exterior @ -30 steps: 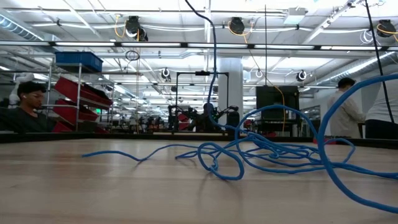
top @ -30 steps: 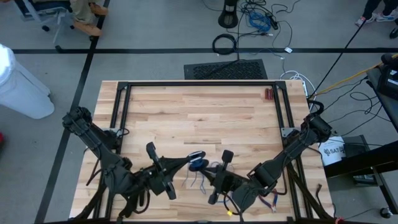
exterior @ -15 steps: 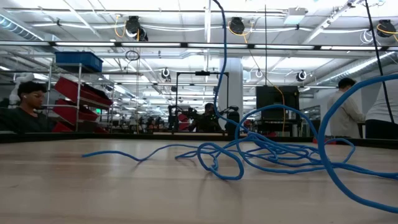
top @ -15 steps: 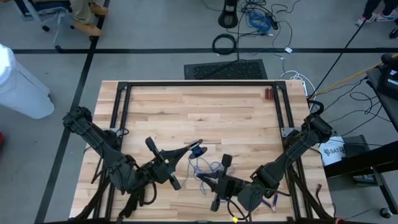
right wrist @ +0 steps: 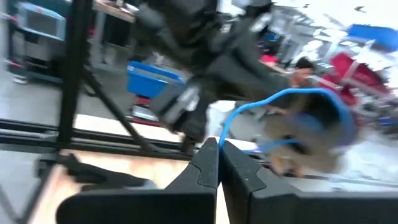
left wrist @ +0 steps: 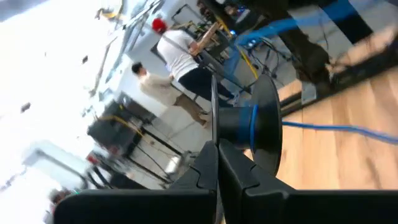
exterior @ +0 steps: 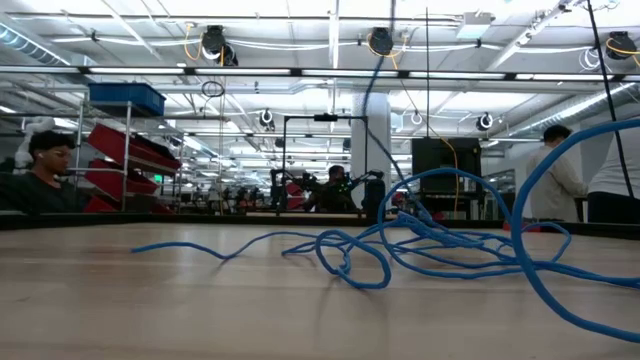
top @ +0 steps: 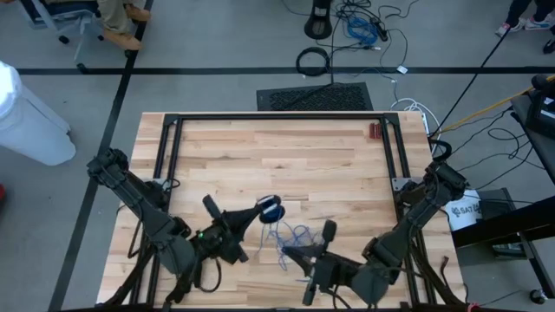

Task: Coil cords
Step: Uncoil the blue wire from the black spool

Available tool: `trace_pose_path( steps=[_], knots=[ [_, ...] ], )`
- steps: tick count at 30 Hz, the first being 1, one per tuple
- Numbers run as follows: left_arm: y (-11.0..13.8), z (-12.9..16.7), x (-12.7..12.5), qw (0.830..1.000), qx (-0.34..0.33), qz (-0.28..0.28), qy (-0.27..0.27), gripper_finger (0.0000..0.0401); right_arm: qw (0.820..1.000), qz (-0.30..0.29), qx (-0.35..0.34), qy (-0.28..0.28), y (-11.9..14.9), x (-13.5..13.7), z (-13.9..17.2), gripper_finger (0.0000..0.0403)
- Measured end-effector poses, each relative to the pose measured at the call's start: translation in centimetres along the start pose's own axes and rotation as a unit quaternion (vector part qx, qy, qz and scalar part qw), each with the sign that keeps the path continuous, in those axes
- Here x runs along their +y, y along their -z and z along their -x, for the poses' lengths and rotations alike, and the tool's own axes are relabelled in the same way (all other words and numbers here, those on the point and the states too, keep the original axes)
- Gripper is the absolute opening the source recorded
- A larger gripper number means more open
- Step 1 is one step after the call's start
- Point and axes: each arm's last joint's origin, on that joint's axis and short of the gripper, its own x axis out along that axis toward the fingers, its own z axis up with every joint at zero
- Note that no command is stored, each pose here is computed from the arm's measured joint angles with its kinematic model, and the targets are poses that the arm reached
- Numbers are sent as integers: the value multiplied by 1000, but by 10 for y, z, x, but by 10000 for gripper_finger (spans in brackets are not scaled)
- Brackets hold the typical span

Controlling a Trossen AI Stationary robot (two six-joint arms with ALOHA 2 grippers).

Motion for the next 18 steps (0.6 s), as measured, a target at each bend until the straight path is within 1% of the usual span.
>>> trace_pose_path(
  steps=[3, 6, 8, 12, 18],
  knots=[
    [-2, 14, -5, 998, -15, -57, 15, 2, 998, 44, 14, 44, 0, 2, 11, 0],
    [-6, 28, -6, 996, -35, -77, 25, 1, 989, 97, 43, 106, 4, 1, 19, 0],
    [-9, 36, -5, 995, -47, -81, 28, 1, 981, 130, 59, 135, 9, 0, 21, 0],
    [-15, 49, -2, 994, -68, -76, 31, 1, 976, 151, 70, 138, 19, -1, 19, 0],
    [-18, 60, 0, 993, -85, -78, 34, 1, 970, 171, 90, 147, 36, -8, 9, 0]
  ],
)
